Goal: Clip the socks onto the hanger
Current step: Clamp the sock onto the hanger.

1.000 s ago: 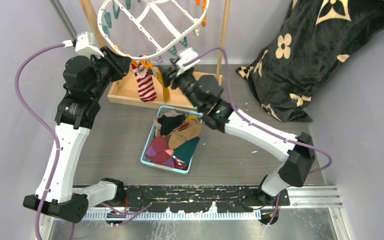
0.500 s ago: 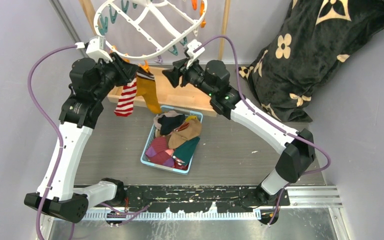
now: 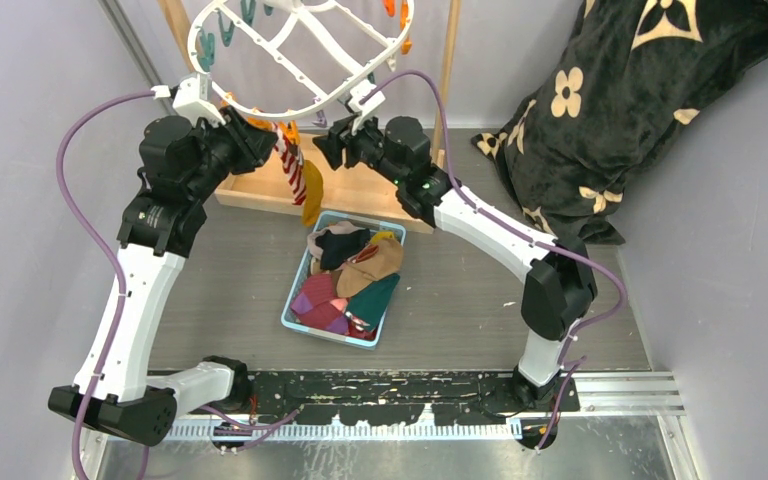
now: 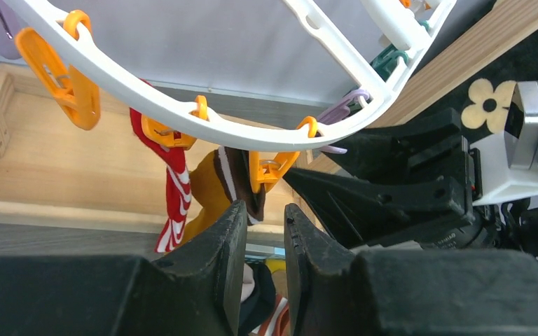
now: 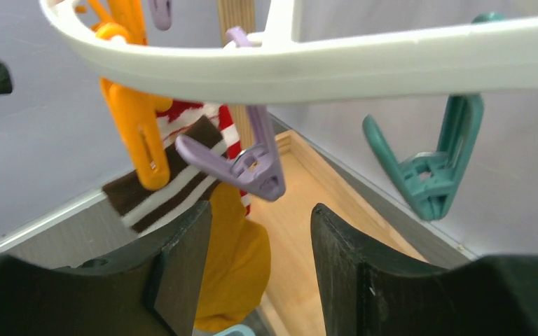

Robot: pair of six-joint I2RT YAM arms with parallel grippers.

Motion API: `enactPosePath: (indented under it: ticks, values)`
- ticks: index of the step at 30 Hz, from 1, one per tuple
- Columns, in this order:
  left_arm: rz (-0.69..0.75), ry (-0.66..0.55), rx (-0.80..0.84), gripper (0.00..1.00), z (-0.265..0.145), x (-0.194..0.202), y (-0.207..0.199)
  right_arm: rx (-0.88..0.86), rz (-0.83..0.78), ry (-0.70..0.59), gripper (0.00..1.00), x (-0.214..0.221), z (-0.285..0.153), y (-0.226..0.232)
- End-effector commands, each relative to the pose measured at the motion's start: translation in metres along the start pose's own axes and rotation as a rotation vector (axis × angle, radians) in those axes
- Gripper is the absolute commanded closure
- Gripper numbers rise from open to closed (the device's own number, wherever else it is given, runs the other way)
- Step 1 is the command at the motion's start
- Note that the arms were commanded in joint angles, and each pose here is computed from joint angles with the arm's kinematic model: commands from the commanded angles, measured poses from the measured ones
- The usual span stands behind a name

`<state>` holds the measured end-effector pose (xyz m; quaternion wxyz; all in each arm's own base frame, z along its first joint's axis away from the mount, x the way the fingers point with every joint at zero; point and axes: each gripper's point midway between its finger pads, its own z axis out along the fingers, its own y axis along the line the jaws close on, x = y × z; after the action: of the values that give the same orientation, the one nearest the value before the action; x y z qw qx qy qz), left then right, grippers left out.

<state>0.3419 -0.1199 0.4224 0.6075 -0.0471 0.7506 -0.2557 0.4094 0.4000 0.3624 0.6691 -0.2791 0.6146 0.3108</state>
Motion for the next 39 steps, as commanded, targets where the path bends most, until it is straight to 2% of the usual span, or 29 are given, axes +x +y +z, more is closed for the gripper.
enactPosePath:
  ticks: [1, 6, 9, 14, 19, 26, 32, 39]
  values:
    - [-0.007, -0.055, 0.058, 0.73, -0.015, -0.022, -0.019, 0.033, -0.066, -0.168, 0.41, -0.061, 0.01, -0.009]
    - [-0.015, -0.043, 0.077, 0.74, -0.02, -0.022, -0.024, 0.028, -0.078, -0.197, 0.47, -0.068, 0.016, -0.009]
    - [-0.025, -0.036, 0.091, 0.74, -0.023, -0.022, -0.028, 0.024, -0.086, -0.205, 0.57, -0.071, 0.015, -0.008]
    - [-0.052, -0.033, 0.117, 0.74, -0.027, -0.024, -0.035, -0.013, -0.075, -0.225, 0.78, -0.076, 0.007, 0.001]
    - [-0.085, -0.019, 0.144, 0.73, -0.031, -0.025, -0.042, -0.034, -0.094, -0.224, 0.89, -0.079, -0.002, 0.02]
    - [-0.091, -0.015, 0.143, 0.73, -0.032, -0.024, -0.042, -0.054, -0.11, -0.232, 0.91, -0.084, -0.014, 0.048]
    - [-0.075, -0.021, 0.099, 0.72, -0.025, -0.02, -0.031, -0.079, -0.094, -0.243, 0.87, -0.089, -0.021, 0.073]
    - [-0.051, -0.082, 0.066, 0.72, -0.034, -0.035, -0.028, -0.145, -0.039, -0.247, 0.85, -0.089, 0.009, 0.107]
